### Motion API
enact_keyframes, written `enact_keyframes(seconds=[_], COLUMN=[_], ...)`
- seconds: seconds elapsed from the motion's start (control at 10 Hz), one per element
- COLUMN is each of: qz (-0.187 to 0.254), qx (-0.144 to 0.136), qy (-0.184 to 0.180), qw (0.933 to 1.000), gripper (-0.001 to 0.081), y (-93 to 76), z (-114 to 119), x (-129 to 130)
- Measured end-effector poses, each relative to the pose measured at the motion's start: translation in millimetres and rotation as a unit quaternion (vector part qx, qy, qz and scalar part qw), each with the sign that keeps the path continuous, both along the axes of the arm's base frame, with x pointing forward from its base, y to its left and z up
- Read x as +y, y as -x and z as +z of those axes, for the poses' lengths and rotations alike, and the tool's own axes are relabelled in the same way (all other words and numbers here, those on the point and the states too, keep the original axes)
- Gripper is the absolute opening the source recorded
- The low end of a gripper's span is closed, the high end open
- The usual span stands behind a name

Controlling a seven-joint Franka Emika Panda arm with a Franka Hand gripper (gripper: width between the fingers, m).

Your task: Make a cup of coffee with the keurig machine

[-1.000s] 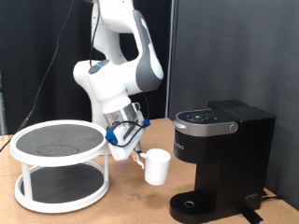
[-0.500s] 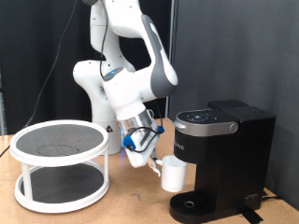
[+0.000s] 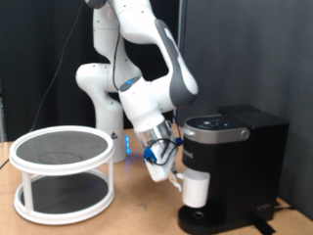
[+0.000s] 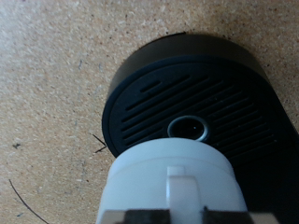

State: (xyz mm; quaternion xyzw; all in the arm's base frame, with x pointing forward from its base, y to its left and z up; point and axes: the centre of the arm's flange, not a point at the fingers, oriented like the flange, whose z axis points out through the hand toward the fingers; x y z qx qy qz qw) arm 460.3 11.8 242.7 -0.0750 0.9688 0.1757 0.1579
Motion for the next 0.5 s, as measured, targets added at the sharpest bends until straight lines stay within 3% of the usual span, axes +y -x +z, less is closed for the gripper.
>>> enact_keyframes(seconds=[0.5], qz=[-0.001], qx=[0.009], qy=[0.001], qw=[1.0000], gripper=[0.0000], y=[-1.2], z=[-17], x=[7])
